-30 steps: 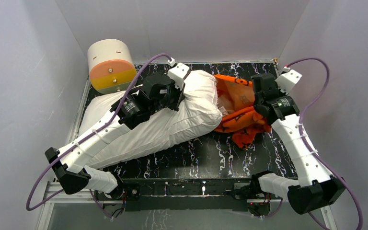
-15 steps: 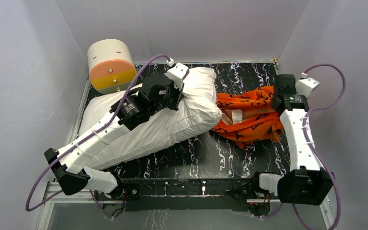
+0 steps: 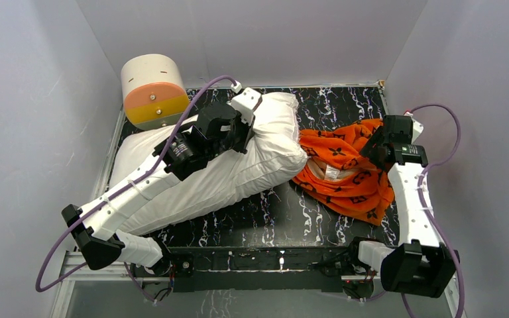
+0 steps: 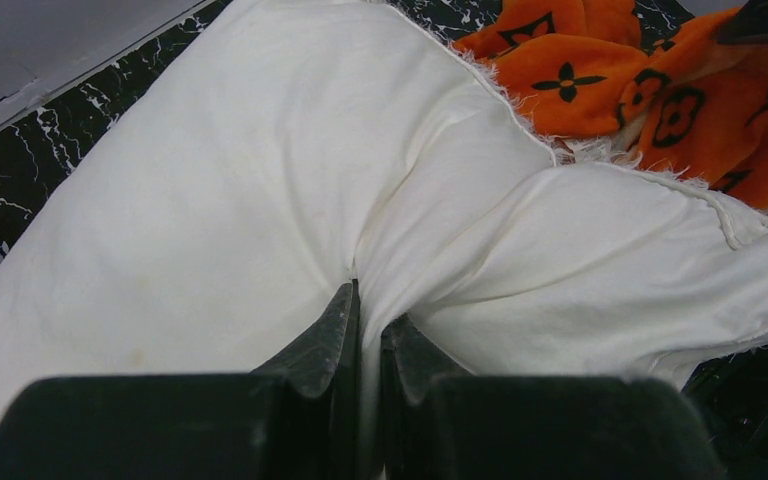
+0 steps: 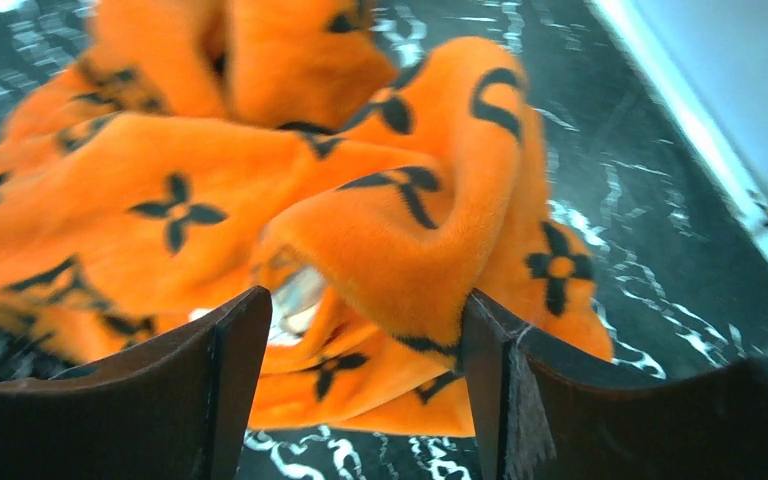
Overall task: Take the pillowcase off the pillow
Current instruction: Adjust the pillowcase at the center of the board, then adjust the pillow at the center of the board.
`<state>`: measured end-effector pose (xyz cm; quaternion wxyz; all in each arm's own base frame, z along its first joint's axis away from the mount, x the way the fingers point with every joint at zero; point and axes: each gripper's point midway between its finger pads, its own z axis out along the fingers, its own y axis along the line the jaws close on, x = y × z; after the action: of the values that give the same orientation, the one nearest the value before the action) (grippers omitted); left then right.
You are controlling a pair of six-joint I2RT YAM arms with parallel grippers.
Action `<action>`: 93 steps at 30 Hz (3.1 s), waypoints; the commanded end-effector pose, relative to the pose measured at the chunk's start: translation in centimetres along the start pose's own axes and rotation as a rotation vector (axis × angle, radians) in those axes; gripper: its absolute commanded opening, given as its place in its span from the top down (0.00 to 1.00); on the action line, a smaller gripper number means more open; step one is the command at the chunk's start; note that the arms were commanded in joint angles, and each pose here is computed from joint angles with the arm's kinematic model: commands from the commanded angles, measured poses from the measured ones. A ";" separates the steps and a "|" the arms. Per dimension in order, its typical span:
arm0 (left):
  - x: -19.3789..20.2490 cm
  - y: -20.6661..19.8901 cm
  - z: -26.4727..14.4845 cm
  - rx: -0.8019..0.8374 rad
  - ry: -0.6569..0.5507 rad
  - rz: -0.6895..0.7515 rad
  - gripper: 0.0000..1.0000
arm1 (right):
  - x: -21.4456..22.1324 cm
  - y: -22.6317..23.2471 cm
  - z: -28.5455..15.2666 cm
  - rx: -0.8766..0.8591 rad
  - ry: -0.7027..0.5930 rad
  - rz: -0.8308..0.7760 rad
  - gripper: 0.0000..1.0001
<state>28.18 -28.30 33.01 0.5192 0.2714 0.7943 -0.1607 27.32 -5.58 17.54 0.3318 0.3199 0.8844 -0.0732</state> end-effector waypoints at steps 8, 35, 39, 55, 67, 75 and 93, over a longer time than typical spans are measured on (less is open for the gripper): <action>-5.1 1.4 -3.0 -0.035 -0.199 -0.061 1.00 | 7.2 11.4 -1.4 -0.530 0.231 -0.244 0.17; -5.8 2.1 -4.0 -0.066 -0.217 -0.063 1.00 | 7.6 16.3 1.4 -0.268 0.061 -0.300 0.98; -5.5 1.8 -3.8 -0.052 -0.210 -0.066 1.00 | -3.6 13.3 -3.3 -0.181 -0.252 -0.140 1.00; -0.9 -6.4 2.7 0.330 -0.029 -0.049 1.00 | -2.1 10.7 -1.7 -0.168 -0.083 -0.215 0.27; -1.7 -2.5 0.3 0.141 -0.026 -0.053 0.02 | 3.2 17.7 -8.4 -0.764 0.118 -0.233 0.02; 2.1 12.5 -4.8 -0.529 0.004 -0.103 0.02 | 15.2 24.2 -5.4 -0.831 0.484 -0.404 0.01; 2.6 13.3 -6.3 -0.504 -0.018 -0.236 0.02 | -0.6 15.8 0.8 -0.307 -0.089 -0.236 0.93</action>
<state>30.87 -14.52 32.16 0.5415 0.0705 0.8376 -0.0155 36.20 13.26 15.30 0.3374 0.1455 0.9230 0.1142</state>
